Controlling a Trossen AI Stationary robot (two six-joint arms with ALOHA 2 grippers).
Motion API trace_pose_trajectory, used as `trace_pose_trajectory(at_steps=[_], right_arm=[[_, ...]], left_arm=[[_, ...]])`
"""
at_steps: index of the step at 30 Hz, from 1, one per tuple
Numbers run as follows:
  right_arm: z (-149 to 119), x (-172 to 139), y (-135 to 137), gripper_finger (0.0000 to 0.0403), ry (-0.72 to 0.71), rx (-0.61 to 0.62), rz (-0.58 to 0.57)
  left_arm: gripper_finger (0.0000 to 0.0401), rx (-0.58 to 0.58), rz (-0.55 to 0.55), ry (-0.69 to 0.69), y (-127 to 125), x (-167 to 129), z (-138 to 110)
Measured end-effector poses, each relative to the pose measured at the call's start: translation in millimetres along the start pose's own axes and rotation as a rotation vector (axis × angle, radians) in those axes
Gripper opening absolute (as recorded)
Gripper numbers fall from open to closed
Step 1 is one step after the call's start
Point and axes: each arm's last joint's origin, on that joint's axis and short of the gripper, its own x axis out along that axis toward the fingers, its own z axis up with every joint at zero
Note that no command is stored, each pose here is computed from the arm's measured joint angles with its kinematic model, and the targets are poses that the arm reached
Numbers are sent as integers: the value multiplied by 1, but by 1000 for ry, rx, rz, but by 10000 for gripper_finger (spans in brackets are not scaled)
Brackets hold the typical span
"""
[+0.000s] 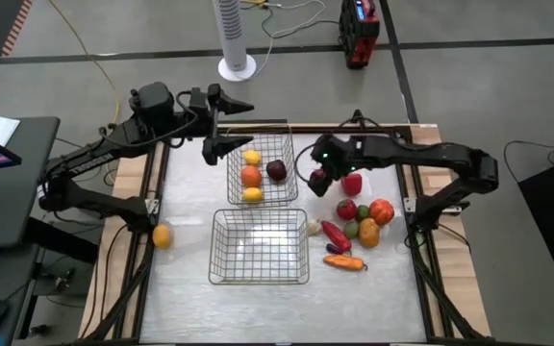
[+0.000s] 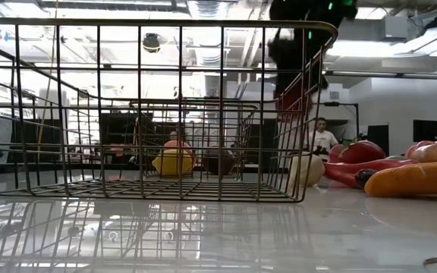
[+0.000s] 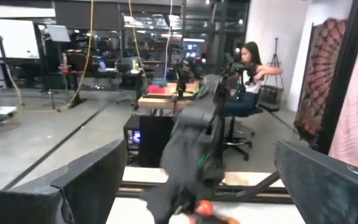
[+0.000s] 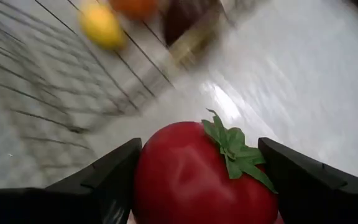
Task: Sort produce into baskets
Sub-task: Put the left red tomato into the top wire basket
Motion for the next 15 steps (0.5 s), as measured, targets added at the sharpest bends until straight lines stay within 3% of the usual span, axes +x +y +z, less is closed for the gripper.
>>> trace_pose_trajectory(at_steps=[6,9,15], right_arm=[[11,-40,29,331,-232,-50,159],[19,-48,45,331,-385,-59,226],[36,-16,63,332,-533,-36,201]], left_arm=[[388,36,10,-3,7,-5,2],[386,31,-9,-20,9,-2,-10],[382,-100,22,-25,13,-1,-48]])
